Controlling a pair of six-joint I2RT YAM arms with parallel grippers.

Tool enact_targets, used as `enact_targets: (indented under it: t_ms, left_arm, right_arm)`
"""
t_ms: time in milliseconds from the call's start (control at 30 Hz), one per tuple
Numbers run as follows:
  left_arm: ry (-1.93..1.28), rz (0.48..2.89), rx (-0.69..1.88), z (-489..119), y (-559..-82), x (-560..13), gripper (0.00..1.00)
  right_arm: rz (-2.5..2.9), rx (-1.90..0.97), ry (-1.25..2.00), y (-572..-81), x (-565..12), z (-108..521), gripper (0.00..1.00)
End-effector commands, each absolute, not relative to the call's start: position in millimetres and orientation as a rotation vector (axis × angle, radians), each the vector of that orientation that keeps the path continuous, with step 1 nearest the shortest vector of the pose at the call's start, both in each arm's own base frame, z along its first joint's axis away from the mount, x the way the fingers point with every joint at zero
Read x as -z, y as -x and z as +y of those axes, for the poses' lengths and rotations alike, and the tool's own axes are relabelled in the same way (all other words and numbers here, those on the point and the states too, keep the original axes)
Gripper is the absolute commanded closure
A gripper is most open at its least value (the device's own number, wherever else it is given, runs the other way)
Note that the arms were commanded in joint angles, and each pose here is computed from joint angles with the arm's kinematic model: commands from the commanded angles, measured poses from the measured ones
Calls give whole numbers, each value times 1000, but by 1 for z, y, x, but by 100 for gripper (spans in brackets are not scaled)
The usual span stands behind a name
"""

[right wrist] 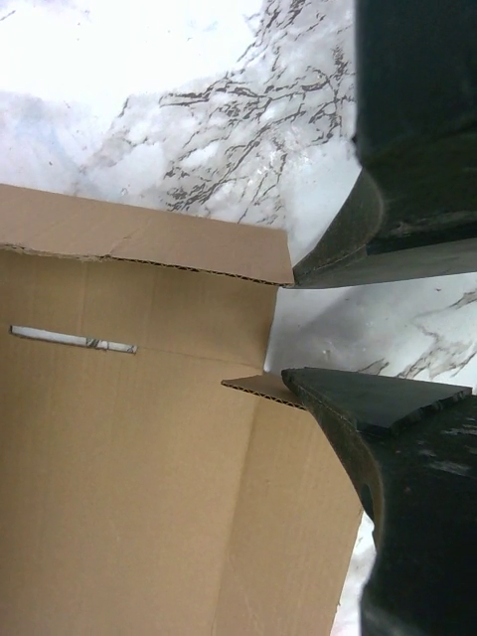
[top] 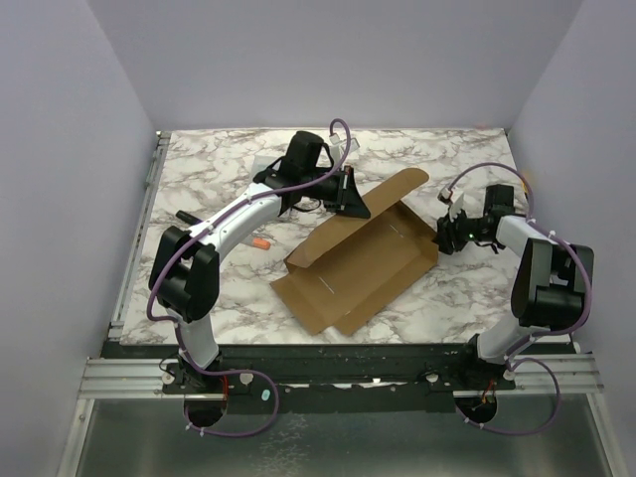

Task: Fold the paper box
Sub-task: Fold the paper box at the center of the board.

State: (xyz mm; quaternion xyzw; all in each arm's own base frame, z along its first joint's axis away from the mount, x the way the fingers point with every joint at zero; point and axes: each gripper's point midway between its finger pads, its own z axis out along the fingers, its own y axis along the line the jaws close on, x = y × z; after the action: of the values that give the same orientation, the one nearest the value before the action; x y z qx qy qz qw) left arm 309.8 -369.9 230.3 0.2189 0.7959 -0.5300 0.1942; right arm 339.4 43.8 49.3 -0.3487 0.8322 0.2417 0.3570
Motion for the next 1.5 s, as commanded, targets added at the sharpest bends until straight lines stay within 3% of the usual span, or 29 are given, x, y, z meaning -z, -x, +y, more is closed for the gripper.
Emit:
enact_targets:
  t_ms: [0,967,1467]
  left_arm:
    - [-637,2207,1465,-373,-310,-239,100]
    - [-785,2190,1215,-359,-325,-231,100]
    - [-844,2154,1317,-362,-306,-246,100]
  right_arm:
    - [2135,-674,921,-333,-50,49,58]
    - [2052,-697,893,-325,-96,30,48]
    - [1932,-719,984,-323,-114,40,45]
